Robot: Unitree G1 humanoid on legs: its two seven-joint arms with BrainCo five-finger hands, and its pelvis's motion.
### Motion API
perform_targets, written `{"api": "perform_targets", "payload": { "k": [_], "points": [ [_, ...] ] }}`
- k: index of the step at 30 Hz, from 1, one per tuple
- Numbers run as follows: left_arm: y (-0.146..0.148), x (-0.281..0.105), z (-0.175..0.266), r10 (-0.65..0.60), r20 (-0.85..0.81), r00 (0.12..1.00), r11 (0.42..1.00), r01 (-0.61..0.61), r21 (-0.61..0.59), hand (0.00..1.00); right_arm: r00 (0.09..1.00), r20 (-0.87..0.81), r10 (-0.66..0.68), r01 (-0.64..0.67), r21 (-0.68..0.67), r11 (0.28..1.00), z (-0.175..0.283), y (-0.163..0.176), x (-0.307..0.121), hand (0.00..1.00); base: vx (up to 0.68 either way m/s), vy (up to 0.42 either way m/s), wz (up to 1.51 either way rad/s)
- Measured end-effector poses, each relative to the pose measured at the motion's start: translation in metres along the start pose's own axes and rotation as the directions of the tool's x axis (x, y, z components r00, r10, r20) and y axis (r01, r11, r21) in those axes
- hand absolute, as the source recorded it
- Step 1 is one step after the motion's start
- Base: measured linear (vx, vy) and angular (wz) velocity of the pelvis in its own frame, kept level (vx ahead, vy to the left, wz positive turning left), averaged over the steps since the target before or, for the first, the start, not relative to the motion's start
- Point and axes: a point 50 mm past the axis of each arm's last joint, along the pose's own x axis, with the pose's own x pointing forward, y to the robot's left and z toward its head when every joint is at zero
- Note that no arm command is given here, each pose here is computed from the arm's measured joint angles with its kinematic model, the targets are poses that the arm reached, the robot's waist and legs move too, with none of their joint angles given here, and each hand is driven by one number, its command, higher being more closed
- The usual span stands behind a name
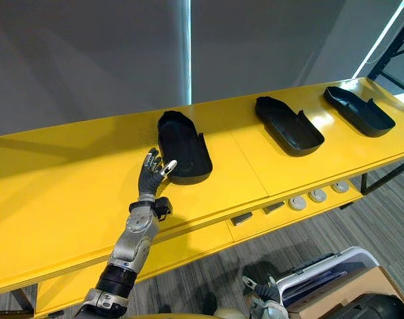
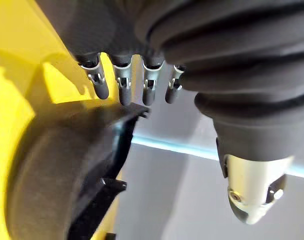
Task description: Walk over and take plastic housings, then place them on the shelf
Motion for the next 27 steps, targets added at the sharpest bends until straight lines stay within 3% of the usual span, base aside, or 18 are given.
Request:
{"api": "perform_targets", "payload": {
  "k": [7, 8, 10, 14, 17, 20, 27],
  "points": [
    [0.012, -0.027, 0.027, 0.027, 0.166, 0.986, 0.986, -0.054, 0.156, 0.00, 0.999, -0.031, 0.014, -0.014, -0.004, 1.000, -0.014, -0.003, -0.005, 0.00, -0.02, 0.015, 0.04],
    [0.012, -0.034, 0.029, 0.018, 0.173, 0.985, 0.986, -0.047, 0.162, 1.00, 0.999, -0.032, 0.018, -0.018, -0.008, 1.000, -0.015, -0.002, -0.006, 0.00, -0.02, 0.008, 0.10],
    [0.007, -0.044, 0.029, -0.023, 0.175, 0.984, 0.986, -0.006, 0.165, 1.00, 0.999, -0.032, 0.029, -0.030, -0.022, 0.999, -0.017, -0.001, -0.008, 0.00, -0.02, 0.003, 0.10],
    [-0.017, -0.059, 0.030, -0.246, 0.168, 0.955, 0.964, 0.224, 0.141, 1.00, 0.999, -0.036, 0.037, -0.038, -0.029, 0.999, -0.019, 0.001, -0.008, 0.00, -0.01, 0.006, 0.06],
    [-0.028, -0.066, 0.028, -0.350, 0.151, 0.924, 0.933, 0.330, 0.143, 1.00, 0.997, -0.037, 0.069, -0.071, -0.047, 0.996, -0.019, 0.004, -0.008, 0.00, -0.03, 0.005, -0.03],
    [-0.037, -0.072, 0.020, -0.408, 0.115, 0.906, 0.909, 0.392, 0.142, 1.00, 0.996, -0.045, 0.075, -0.078, -0.056, 0.995, -0.020, 0.005, -0.008, 0.00, 0.02, 0.009, -0.06],
    [-0.045, -0.081, -0.043, -0.479, -0.161, 0.863, 0.827, 0.505, 0.249, 1.00, 0.996, -0.048, 0.077, -0.081, -0.068, 0.994, -0.019, 0.006, -0.007, 0.00, 0.00, 0.021, -0.09]
  ]
}}
